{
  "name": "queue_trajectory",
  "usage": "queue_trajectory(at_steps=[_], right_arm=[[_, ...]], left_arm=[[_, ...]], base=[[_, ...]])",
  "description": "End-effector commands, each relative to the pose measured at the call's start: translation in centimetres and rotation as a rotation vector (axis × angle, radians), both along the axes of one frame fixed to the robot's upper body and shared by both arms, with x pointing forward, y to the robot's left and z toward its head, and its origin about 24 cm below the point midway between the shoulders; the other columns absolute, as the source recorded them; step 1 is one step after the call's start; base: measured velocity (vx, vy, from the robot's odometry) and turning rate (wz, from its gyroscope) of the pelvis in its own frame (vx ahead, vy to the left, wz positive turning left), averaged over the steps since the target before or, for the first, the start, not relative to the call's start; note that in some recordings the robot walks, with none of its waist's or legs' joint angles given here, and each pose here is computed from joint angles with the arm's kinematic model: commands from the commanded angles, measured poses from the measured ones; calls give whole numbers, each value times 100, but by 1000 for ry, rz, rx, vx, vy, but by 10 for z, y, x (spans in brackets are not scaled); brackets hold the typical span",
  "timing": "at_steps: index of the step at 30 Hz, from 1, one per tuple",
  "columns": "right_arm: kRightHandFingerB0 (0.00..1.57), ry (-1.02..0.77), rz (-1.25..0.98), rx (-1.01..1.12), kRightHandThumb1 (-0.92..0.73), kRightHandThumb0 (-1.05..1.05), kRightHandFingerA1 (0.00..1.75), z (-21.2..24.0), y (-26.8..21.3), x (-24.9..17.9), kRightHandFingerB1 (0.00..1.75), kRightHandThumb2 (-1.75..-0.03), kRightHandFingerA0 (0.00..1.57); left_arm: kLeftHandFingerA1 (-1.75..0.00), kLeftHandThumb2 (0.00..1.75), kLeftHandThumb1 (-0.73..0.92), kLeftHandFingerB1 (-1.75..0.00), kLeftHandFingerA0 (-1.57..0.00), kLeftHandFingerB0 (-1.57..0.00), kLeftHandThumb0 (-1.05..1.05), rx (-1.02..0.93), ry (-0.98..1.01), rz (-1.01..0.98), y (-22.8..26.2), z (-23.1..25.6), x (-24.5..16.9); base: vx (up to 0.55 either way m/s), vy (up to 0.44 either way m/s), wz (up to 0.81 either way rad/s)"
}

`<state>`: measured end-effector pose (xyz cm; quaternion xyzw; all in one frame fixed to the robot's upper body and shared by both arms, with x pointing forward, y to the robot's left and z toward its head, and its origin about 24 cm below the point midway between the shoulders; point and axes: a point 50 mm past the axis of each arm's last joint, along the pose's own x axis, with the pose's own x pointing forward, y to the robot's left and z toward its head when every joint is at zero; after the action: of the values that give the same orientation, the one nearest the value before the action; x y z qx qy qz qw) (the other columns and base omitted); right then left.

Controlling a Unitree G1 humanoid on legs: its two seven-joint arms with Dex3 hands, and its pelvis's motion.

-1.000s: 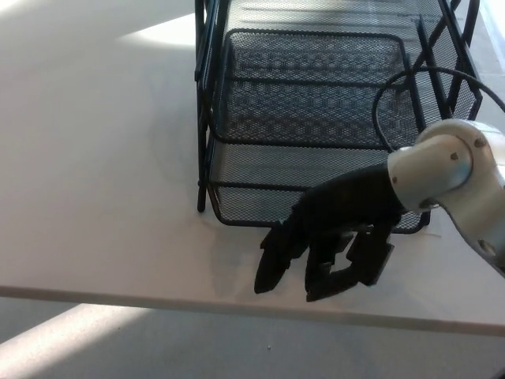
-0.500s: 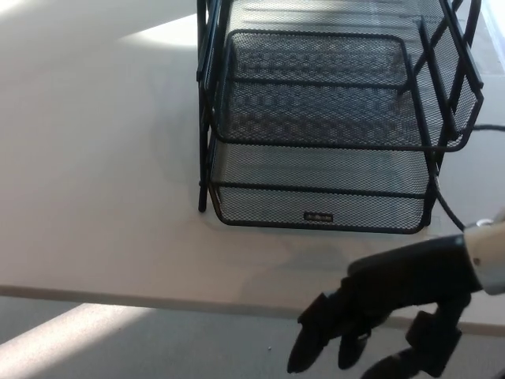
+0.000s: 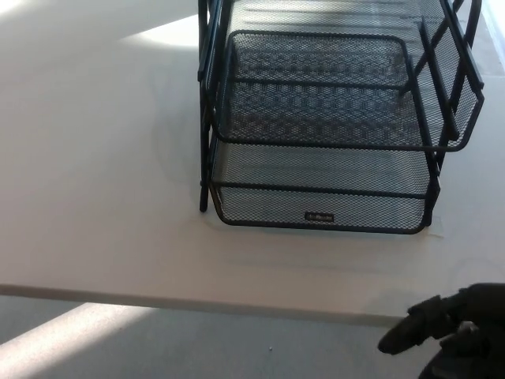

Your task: A balck drawer is kept on the middle of the table and the robot uses its right hand to push it back away from the robot

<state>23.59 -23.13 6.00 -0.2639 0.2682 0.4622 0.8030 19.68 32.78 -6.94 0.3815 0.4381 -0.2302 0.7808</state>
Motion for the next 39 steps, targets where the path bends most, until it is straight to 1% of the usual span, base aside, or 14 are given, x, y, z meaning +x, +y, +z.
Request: queue_trajectory(at_steps=[1, 4, 6, 8, 9, 13, 18, 20, 22, 24, 28, 35, 37, 39], right_arm=[[34, -48, -144, -31, -73, -54, 41, -25, -28, -13, 34, -62, 47], [36, -43, -182, -57, -75, -59, 39, -34, -36, -18, 33, -62, 49], [35, -23, -231, -72, -71, -57, 40, -43, -43, -22, 34, -63, 50], [35, -12, -256, -79, -71, -56, 40, -47, -47, -23, 34, -62, 50], [37, -6, -271, -89, -74, -54, 39, -51, -51, -25, 34, -63, 52], [40, 23, -332, -119, -72, -57, 39, -61, -63, -29, 34, -62, 53], [39, 20, -346, -219, -74, -54, 39, -70, -71, -30, 34, -62, 53], [38, 31, -366, -265, -71, -51, 40, -77, -76, -29, 35, -62, 51], [38, 29, -377, -354, -71, -50, 40, -86, -80, -30, 35, -62, 52], [37, 53, -377, -469, -73, -52, 40, -99, -80, -28, 35, -63, 48], [39, 69, -368, -567, -73, -52, 42, -115, -79, -30, 36, -63, 49], [42, 154, -384, -623, -74, -51, 41, -139, -78, -39, 36, -62, 47], [40, 163, -386, -620, -72, -51, 42, -141, -78, -39, 36, -63, 49], [40, 166, -387, -615, -72, -51, 42, -141, -78, -39, 36, -63, 49]], left_arm=[[-38, 62, 70, -32, -46, -31, -56, 34, 8, 3, 9, 3, -5], [-38, 62, 71, -31, -44, -29, -56, 34, 9, 8, 10, 3, -5], [-38, 62, 72, -31, -45, -28, -55, 36, 9, 4, 9, 3, -4], [-38, 62, 72, -32, -44, -29, -55, 33, 7, 3, 9, 3, -4], [-38, 62, 71, -31, -44, -29, -55, 35, 7, 1, 9, 3, -4], [-38, 62, 71, -32, -47, -31, -56, 37, 8, -4, 10, 4, -4], [-38, 62, 72, -32, -46, -31, -57, 40, 11, -3, 10, 4, -5], [-38, 62, 72, -32, -46, -31, -56, 48, 10, -2, 10, 3, -5], [-37, 62, 72, -31, -43, -28, -54, 46, 11, 0, 10, 2, -5], [-38, 62, 74, -32, -48, -33, -55, 39, 9, 6, 9, 2, -5], [-38, 63, 71, -32, -47, -32, -57, 37, 11, 8, 9, 2, -5], [-38, 62, 74, -32, -49, -32, -55, 34, 10, 15, 10, 2, -5], [-37, 62, 71, -31, -44, -30, -55, 36, 11, 16, 10, 2, -6], [-37, 62, 71, -31, -44, -30, -55, 38, 13, 16, 10, 2, -6]], base=[[0, 0, 0], [0, 0, 0], [0, 0, 0], [0, 0, 0], [0, 0, 0], [0, 0, 0], [0, 0, 0], [0, 0, 0], [0, 0, 0], [0, 0, 0], [0, 0, 0], [0, 0, 0], [0, 0, 0], [0, 0, 0]])
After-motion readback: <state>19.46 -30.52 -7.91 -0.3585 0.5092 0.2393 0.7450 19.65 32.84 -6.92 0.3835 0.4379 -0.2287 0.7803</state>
